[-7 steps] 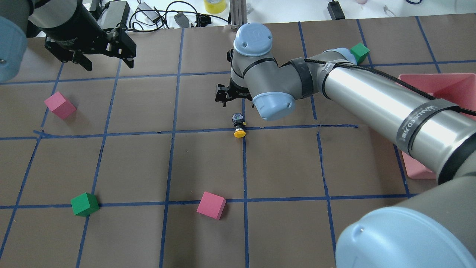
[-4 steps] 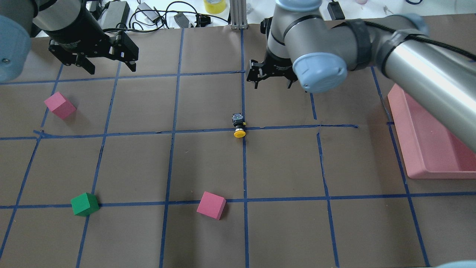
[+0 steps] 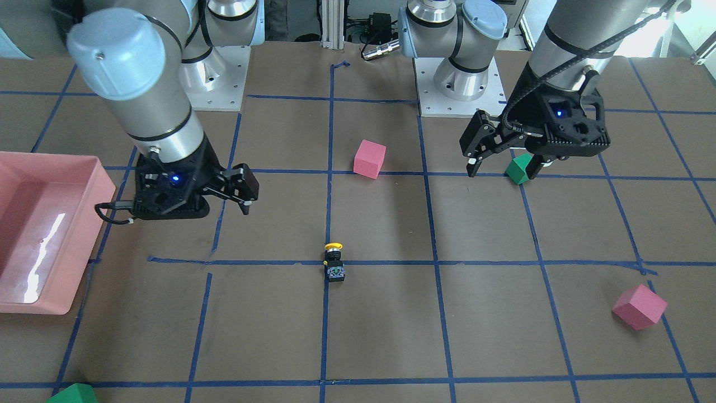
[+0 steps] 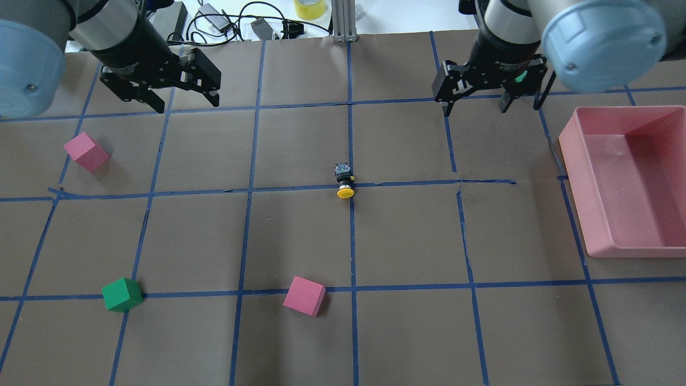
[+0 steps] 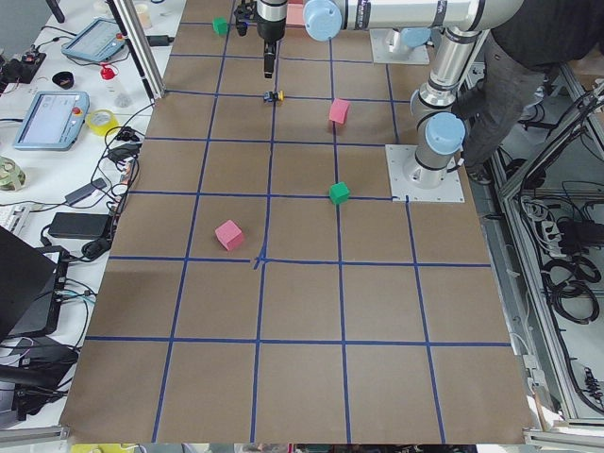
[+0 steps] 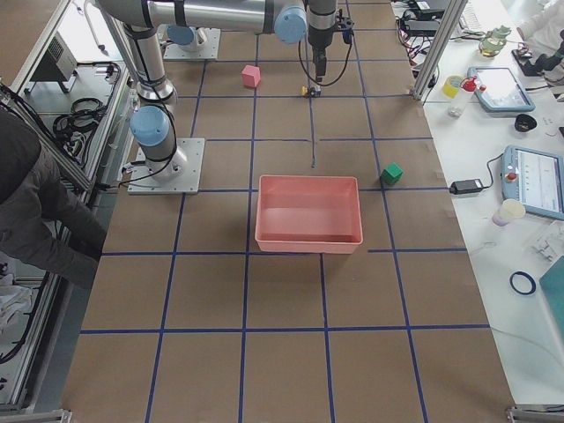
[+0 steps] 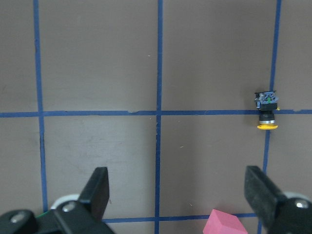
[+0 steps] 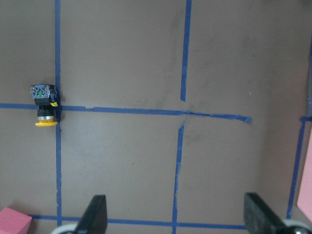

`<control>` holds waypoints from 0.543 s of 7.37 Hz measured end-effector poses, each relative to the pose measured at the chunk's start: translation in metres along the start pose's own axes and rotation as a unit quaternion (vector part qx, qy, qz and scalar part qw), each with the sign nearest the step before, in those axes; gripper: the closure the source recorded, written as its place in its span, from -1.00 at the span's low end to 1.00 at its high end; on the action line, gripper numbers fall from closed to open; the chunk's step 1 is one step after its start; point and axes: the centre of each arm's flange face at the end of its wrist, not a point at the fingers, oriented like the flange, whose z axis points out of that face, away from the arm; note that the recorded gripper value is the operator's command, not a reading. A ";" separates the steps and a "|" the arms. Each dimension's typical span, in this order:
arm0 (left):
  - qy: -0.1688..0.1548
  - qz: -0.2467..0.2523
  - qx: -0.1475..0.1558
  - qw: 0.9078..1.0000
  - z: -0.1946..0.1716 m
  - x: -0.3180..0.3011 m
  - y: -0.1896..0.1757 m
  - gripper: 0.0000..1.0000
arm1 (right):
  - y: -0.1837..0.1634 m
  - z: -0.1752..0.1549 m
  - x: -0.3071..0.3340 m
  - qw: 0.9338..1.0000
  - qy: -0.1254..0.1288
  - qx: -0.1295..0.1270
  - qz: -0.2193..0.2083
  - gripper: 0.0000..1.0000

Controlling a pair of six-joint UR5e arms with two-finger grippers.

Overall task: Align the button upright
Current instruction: 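Raise the right gripper back to rest while the left arm reaches toward the button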

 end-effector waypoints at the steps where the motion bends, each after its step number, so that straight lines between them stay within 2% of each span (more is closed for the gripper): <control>1: 0.003 -0.004 -0.001 1.000 0.005 -0.001 -0.003 -1.00 | 0.006 -0.023 0.002 1.000 0.001 -0.001 -0.002 -1.00; 4: 0.005 -0.035 -0.026 0.999 0.032 -0.003 0.002 -1.00 | 0.012 -0.041 0.003 1.000 0.008 0.001 -0.005 -1.00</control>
